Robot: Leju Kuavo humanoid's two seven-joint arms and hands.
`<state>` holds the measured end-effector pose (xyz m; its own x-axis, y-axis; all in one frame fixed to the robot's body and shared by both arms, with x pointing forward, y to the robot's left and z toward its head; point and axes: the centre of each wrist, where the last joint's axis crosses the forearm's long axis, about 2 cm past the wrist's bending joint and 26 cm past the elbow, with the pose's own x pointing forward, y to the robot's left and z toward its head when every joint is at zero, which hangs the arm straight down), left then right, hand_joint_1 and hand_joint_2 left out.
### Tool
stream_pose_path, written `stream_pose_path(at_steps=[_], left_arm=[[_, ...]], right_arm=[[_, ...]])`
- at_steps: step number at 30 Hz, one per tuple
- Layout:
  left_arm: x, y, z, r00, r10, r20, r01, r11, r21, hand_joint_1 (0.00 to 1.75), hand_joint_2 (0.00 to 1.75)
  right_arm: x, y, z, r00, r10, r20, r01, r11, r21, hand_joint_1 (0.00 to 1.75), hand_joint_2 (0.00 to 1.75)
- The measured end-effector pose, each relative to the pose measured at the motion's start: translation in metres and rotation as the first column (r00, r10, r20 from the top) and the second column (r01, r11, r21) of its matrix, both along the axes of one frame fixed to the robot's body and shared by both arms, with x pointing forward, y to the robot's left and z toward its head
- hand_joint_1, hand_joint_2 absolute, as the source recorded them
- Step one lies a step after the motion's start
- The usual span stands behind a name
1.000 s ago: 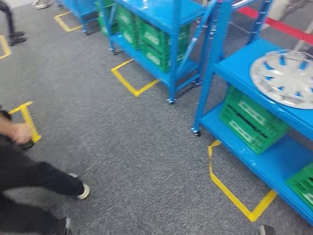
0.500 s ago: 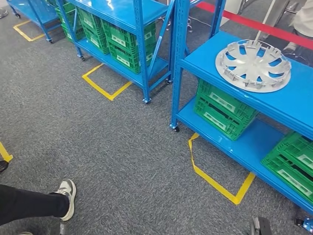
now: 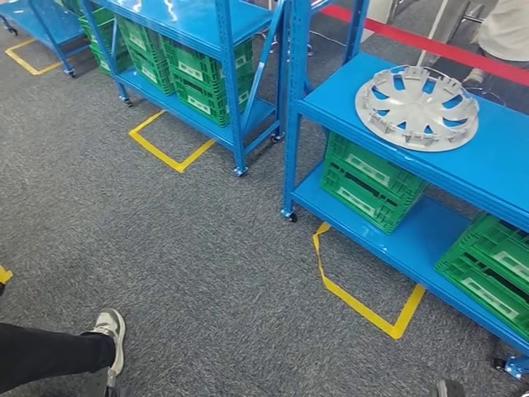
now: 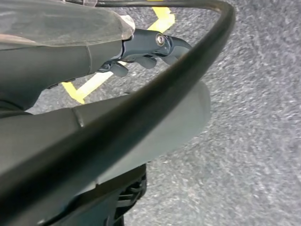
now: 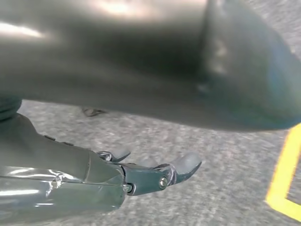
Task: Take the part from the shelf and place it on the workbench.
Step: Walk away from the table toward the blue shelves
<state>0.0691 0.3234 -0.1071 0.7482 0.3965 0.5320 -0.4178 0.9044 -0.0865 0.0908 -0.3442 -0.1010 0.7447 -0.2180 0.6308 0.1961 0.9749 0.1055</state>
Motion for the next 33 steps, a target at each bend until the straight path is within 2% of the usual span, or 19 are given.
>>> stream_pose_path(at_steps=[10,15,20,27,33], left_arm=[[-0.001,0.003,0.000,0.999,0.003,-0.043,-0.003,1.000,0.005,0.00,0.00],[-0.001,0.006,0.000,1.000,0.000,0.024,-0.001,1.000,0.025,0.00,0.00],[0.003,0.008,0.001,0.996,-0.013,0.087,0.009,0.999,0.040,0.00,0.00],[0.002,0.008,0.001,0.997,-0.016,0.079,0.013,0.999,0.038,0.00,0.00],[0.002,0.006,0.001,1.000,-0.004,0.012,0.004,1.000,0.026,0.00,0.00]], right_arm=[[0.016,0.000,0.004,0.999,-0.009,0.049,0.009,1.000,0.000,0.00,0.00],[0.015,0.003,0.003,1.000,-0.005,0.015,0.004,1.000,0.012,0.00,0.00],[0.002,0.005,0.000,1.000,-0.014,-0.014,0.014,1.000,0.023,0.00,0.00],[-0.003,0.006,-0.001,1.000,-0.019,-0.023,0.020,1.000,0.023,0.00,0.00],[-0.002,0.006,-0.001,0.999,-0.024,-0.022,0.024,0.999,0.023,0.00,0.00]])
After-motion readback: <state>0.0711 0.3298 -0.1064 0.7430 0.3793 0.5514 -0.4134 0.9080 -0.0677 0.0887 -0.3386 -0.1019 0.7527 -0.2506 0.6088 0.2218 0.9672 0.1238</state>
